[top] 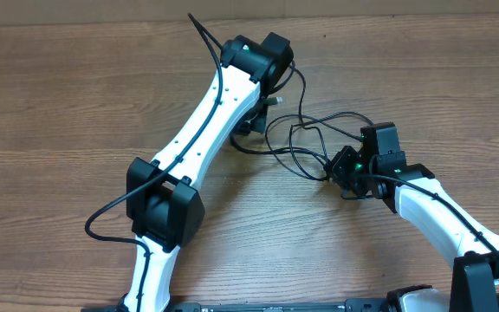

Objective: Untangle cables

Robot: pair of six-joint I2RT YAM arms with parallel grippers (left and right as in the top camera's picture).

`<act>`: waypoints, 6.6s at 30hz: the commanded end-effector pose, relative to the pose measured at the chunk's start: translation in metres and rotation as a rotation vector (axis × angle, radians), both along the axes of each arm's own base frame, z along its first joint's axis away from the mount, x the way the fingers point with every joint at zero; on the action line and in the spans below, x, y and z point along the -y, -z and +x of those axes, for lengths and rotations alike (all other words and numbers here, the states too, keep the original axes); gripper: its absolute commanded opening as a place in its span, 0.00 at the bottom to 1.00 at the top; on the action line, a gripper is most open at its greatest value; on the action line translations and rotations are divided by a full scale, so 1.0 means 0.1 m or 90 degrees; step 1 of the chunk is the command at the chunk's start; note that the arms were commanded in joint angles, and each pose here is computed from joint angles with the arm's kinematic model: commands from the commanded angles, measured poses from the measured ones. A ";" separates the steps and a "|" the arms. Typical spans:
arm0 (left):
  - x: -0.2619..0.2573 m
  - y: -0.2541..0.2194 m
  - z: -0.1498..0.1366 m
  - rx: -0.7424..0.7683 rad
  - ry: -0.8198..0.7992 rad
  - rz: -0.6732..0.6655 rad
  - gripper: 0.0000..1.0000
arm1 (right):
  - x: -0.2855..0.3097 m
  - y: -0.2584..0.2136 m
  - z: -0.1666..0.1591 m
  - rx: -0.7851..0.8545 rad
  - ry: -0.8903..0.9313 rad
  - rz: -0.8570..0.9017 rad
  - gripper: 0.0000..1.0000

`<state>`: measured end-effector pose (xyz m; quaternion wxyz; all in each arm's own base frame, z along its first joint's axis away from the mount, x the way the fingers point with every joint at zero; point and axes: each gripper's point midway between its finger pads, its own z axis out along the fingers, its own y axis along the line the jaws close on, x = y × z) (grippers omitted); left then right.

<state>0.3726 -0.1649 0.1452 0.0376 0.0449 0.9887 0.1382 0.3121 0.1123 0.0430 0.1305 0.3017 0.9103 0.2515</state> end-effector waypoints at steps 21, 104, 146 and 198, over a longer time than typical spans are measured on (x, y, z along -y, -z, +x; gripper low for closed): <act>-0.29 -0.07 0.15 -0.034 -0.021 -0.112 0.64 | 0.10 -0.02 0.09 0.012 0.020 -0.026 0.93; -0.74 0.83 0.49 -0.005 -0.158 -0.184 1.00 | -0.22 -0.49 -0.06 -0.038 -0.317 -0.099 0.60; -0.74 0.83 0.49 -0.005 -0.158 -0.184 1.00 | -1.42 -0.73 0.33 0.250 -0.337 -0.253 0.55; -0.74 0.83 0.49 -0.005 -0.158 -0.184 1.00 | -0.55 0.09 1.81 0.329 -0.039 -0.278 0.64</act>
